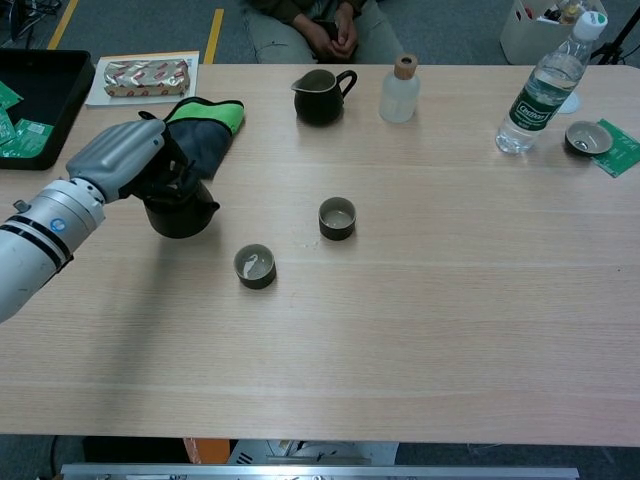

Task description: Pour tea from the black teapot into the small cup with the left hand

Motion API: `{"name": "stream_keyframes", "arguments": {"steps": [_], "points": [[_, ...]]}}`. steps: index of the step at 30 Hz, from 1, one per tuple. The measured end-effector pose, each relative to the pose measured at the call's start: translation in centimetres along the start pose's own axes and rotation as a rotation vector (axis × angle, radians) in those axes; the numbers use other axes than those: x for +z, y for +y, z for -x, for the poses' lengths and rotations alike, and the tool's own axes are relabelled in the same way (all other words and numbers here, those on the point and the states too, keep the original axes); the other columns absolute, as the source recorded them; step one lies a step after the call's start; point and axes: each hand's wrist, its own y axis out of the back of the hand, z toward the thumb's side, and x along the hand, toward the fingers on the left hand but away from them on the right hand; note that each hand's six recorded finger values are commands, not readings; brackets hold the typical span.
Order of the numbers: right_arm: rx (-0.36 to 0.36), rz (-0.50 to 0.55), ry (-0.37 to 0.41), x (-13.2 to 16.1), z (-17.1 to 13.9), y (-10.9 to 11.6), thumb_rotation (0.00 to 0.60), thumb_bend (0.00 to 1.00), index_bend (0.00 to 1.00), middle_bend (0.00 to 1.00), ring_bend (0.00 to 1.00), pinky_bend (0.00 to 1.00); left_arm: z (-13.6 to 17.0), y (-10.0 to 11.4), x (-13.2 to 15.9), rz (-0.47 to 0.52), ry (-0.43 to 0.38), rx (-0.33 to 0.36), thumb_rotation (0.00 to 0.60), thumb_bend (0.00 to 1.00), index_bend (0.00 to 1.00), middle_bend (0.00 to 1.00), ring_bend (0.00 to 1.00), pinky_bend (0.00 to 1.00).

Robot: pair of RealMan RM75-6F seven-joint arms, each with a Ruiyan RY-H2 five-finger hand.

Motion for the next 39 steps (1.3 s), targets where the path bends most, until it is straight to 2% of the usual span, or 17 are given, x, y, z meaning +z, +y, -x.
{"name": "stream_keyframes", "arguments": {"steps": [11,25,31,32,36,39], "points": [[0.002,-0.002,0.004,0.2,0.1,0.0,0.6,0.11,0.27,0.36,0.29,0.32,0.8,-1.5,-4.4,0.023,0.093,-0.007,0.6,0.47,0.95,1.0,0.89,0.2],[0.0,-0.002,0.003,0.3,0.1,0.1,0.6,0.11,0.27,0.36,0.29,0.32,0.9,-3.2,-5.9,0.047,0.133,-0.029,0.6,0.47,0.93,1.0,0.87,0.2],[0.0,-0.001,0.001,0.2,0.0,0.1,0.6,0.11,0.27,0.36,0.29,0.32,0.9,-3.3,-5.9,0.048,0.133,-0.031,0.594,0.47,0.88,0.98,0.79,0.2],[0.0,-0.001,0.001,0.2,0.0,0.0,0.6,0.11,0.27,0.36,0.29,0.32,1.0,-3.3,-5.9,0.047,0.132,-0.029,0.589,0.47,0.87,0.96,0.77,0.2],[0.002,-0.002,0.001,0.2,0.1,0.0,0.6,0.11,0.27,0.36,0.29,0.32,1.0,-3.2,-5.9,0.041,0.133,-0.035,0.505,0.47,0.81,0.85,0.66,0.2],[0.002,-0.002,0.002,0.3,0.1,-0.1,0.6,0.11,0.27,0.36,0.29,0.32,1.1,-3.2,-5.9,0.04,0.136,-0.046,0.403,0.46,0.74,0.75,0.57,0.2]]}}
